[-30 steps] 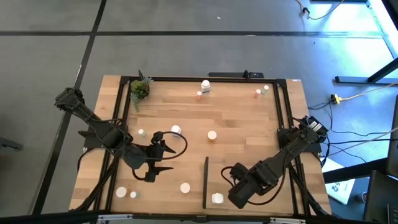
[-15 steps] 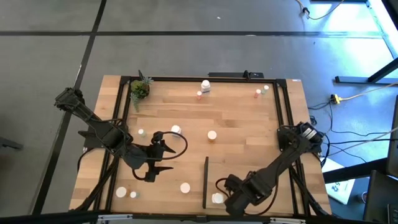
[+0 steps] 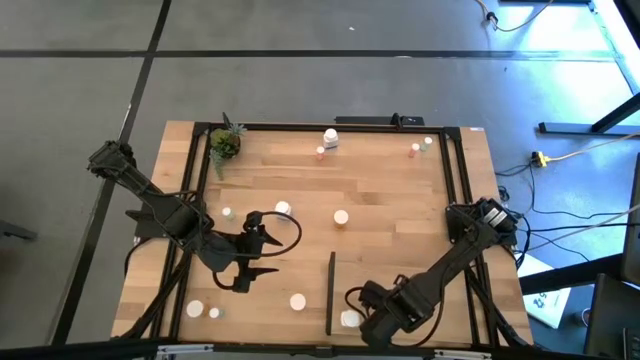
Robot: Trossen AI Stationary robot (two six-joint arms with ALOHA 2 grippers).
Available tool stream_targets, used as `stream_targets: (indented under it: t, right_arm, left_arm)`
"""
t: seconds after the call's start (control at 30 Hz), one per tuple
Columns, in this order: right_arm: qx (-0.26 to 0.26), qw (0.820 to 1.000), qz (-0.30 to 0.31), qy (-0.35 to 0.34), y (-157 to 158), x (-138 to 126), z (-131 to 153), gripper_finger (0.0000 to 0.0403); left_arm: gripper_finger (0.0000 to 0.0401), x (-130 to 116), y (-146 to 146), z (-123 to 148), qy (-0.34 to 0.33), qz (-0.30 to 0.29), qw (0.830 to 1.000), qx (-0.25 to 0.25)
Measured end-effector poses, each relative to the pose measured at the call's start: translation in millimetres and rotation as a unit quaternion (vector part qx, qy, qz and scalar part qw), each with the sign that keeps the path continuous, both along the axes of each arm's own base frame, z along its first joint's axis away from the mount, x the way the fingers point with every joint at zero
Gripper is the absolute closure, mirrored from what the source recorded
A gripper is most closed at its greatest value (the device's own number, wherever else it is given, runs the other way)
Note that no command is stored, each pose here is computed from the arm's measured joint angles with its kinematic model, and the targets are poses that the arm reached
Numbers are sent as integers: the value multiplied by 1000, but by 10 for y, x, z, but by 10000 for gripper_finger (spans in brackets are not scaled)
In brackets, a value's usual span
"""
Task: Pick and place medicine bottles onto shelf by color
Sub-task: Put the middle right pink pill bottle on the shelf
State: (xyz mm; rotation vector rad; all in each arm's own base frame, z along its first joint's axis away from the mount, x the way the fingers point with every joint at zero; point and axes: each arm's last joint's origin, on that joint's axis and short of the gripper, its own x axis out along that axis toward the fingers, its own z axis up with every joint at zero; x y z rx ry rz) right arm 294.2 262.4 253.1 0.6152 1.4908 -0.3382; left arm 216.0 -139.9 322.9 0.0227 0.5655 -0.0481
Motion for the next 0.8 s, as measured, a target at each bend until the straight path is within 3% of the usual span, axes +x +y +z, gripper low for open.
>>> stream_targets:
  t: [0.57,0.8]
  right_arm:
    - [-30,1000,-6,4,-10,9,-72,281]
    - [-16,999,-25,30,-18,12,-94,281]
  left_arm:
    - [124,0,0,0,0,0,1000,0]
    - [124,-4,3,-7,4,0,1000,3]
